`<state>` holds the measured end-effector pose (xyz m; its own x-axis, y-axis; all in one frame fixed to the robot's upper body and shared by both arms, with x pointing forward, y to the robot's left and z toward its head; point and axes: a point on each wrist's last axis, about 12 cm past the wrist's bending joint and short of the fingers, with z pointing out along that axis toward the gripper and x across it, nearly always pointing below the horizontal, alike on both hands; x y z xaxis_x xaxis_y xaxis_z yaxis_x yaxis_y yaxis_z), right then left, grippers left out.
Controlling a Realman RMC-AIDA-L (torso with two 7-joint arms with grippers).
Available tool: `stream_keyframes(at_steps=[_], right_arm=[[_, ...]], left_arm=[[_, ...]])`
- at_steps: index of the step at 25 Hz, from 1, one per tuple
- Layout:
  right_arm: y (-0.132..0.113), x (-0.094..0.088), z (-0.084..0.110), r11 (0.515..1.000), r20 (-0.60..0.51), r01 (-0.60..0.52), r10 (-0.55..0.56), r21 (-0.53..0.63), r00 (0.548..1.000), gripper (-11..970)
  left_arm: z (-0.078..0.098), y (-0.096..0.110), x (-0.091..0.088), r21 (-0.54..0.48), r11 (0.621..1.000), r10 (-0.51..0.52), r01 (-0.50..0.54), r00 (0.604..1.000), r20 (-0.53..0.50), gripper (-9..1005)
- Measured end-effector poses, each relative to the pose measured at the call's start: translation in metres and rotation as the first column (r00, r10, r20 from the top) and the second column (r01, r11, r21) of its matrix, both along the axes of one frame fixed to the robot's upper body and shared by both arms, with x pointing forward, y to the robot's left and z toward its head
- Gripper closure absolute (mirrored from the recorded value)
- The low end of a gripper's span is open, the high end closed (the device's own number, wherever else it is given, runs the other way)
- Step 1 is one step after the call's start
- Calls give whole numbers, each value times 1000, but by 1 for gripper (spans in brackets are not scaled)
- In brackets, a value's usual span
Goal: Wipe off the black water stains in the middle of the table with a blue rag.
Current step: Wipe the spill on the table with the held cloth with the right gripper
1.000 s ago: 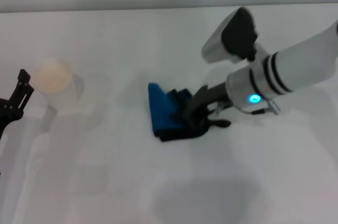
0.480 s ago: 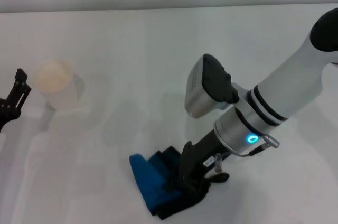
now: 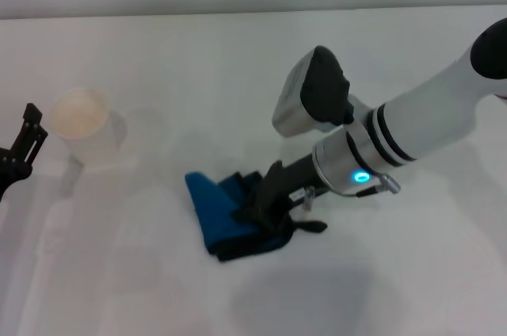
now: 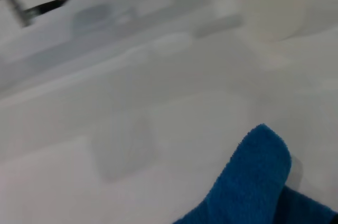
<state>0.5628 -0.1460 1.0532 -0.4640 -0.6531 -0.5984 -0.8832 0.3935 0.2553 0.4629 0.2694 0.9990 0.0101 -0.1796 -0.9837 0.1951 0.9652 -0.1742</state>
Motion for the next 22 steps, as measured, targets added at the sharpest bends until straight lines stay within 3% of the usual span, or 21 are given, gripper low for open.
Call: stream_keyframes(at_steps=[8,17,22], right_arm=[[-12,26,4,987,136,163,-163,8,977,892],[-27,52,9,952,288,305,-294,8,911,892],[-42,64,17,928,321,372,-359,23,876,891]], left_arm=[[-1,1,-1,1,1000,5,-5,1000,-3,119],[0,3,-1,0,1000,14,-14,1000,-2,119],[0,3,0,0,1000,18,-18,1000,0,119]])
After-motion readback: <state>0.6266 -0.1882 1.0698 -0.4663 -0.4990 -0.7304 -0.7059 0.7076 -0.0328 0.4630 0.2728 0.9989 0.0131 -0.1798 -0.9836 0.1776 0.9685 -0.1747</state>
